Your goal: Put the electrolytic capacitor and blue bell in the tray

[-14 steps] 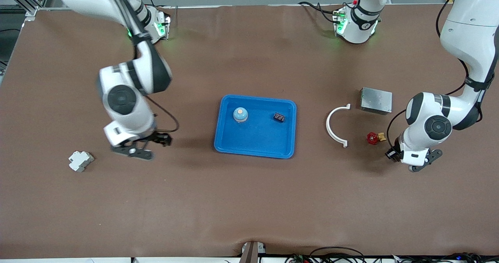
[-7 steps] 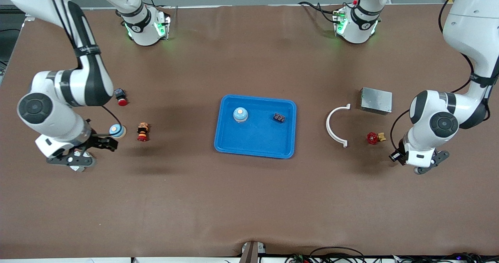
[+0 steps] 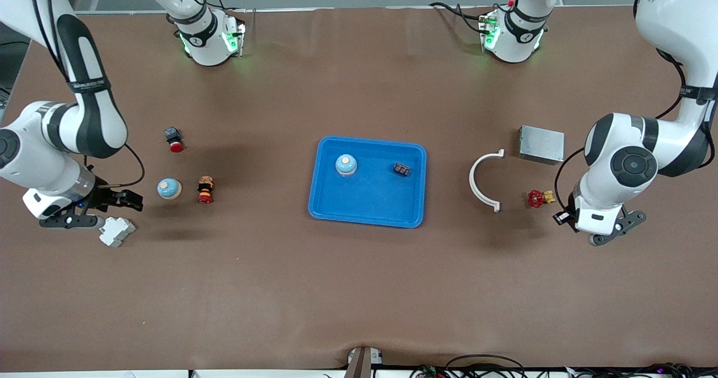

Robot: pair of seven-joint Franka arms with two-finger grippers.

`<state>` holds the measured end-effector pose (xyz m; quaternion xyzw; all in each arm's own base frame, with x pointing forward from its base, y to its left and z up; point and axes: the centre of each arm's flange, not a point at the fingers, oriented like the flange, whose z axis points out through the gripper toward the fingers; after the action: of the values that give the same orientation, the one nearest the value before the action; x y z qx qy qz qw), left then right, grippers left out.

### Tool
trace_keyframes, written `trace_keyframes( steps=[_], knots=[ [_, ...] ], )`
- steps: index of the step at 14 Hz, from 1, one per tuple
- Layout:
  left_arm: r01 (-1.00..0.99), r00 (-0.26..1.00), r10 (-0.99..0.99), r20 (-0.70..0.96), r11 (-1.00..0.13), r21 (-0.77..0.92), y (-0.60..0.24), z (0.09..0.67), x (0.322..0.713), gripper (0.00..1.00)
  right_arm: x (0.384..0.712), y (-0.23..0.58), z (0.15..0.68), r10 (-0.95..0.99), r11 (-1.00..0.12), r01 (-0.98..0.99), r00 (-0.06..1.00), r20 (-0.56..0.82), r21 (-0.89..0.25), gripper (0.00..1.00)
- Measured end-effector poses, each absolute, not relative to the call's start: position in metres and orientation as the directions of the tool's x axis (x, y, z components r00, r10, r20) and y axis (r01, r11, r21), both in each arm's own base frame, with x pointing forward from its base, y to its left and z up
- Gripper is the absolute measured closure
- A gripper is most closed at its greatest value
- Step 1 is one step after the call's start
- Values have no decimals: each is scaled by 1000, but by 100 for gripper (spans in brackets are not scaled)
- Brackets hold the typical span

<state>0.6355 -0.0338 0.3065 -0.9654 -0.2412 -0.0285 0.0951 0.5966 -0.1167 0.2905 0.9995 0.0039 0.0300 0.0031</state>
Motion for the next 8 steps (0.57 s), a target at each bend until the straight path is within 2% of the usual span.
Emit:
trace_keyframes(
  steps=[5,8],
  knots=[
    [481,876,479,51,-863,-154,-74,348,637,67,553,-119,250,-9,-1000,-12,991,131,21,0],
    [502,865,500,53,-854,-139,-104,362,633,67,542,-108,242,-38,-999,-40,990,135,13,0]
  ],
)
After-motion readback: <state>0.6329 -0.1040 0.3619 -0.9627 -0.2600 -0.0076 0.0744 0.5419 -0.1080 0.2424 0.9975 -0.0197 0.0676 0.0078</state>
